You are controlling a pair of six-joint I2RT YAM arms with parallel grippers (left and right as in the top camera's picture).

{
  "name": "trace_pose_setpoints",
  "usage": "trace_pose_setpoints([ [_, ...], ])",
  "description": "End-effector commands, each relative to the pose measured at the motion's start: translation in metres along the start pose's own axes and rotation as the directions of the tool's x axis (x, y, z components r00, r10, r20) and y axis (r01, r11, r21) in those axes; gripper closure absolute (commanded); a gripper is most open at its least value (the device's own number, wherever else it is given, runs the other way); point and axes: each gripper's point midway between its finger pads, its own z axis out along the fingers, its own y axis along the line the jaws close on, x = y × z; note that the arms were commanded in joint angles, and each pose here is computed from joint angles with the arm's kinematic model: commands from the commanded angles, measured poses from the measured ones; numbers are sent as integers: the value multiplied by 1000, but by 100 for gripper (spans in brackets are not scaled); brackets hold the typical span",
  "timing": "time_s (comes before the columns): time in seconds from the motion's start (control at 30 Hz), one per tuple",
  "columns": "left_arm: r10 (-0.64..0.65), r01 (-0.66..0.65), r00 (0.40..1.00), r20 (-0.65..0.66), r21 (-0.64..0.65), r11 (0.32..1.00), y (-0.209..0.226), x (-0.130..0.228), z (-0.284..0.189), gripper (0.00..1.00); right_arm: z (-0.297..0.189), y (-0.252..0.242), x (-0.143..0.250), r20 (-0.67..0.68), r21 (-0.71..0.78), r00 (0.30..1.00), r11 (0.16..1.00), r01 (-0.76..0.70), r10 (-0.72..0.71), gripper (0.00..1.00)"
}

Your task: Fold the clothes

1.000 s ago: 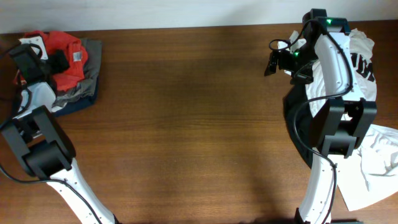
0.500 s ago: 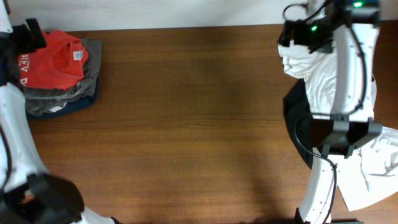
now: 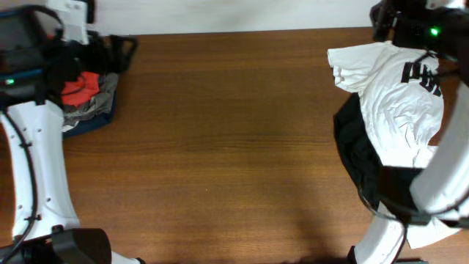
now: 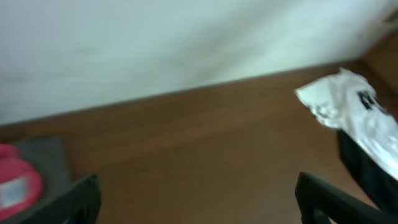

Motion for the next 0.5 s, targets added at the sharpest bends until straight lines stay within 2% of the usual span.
trace_pose_setpoints([
  [0.0, 11, -10, 999, -31, 23, 1000, -15, 6, 8, 1, -68, 16, -9, 133, -19, 991, 1000, 4, -1, 1],
  [0.23, 16, -14, 999, -44, 32, 999, -22, 8, 11, 1, -166, 42, -6, 315, -77, 948, 995, 59, -32, 1],
  [0.47, 15, -14, 999, -44, 31, 999, -21, 8, 11, 1, -224, 52, 5, 422, -80, 905, 993, 90, -49, 1],
])
